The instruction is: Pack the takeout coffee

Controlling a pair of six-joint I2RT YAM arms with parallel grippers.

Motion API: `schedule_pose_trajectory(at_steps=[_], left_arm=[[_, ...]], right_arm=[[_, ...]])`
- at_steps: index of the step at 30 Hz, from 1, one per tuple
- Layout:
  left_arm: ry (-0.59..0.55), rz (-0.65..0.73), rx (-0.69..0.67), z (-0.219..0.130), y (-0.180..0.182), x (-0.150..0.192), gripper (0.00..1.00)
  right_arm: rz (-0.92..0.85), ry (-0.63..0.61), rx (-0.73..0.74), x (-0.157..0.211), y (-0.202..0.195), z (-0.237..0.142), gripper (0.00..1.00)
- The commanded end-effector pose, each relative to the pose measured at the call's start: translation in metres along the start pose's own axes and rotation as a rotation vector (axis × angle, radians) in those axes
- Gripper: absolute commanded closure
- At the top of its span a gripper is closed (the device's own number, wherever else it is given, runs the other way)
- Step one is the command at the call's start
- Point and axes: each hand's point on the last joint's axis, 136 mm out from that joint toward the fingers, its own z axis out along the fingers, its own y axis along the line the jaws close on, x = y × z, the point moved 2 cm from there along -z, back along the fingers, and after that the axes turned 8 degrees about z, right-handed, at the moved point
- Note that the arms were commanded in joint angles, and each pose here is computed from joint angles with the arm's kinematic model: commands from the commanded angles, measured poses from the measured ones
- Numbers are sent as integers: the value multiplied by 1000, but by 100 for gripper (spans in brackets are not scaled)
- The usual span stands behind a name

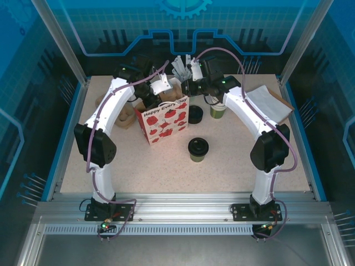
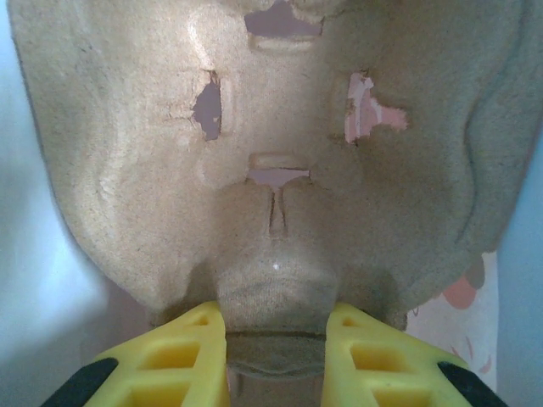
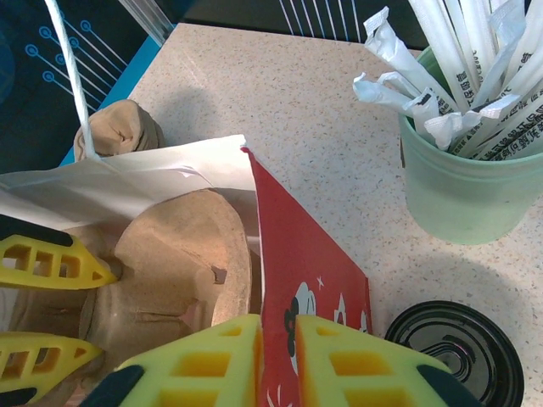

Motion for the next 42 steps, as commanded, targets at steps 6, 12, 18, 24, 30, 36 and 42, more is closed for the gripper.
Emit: schedule_pose_trajectory(at_steps=[6,12,18,24,30,36,42], left_arm=[[53,4,21,12,-2,5,74],[74,8,38,22,-5,7,73],[106,7,53,34,-8,10,70],[105,-8,70,42,-10,10,69],[127,-10,81,50,-11,15,67],[158,-16,80,58,-10,20,66],[173,-29,87,66,-10,22,66]], right_arm=[[-26,-48,-70,-15,22,-31,62],[-35,-86,-67,-13,24,-55,51],[-38,-125,-30,-5,14,-80,41],[-19,-137,-2,7,0,-95,38],[-15,-123,14,19,-8,-98,38],[-5,-105,29,29,-16,-96,37],[5,-96,34,35,-21,-93,37]])
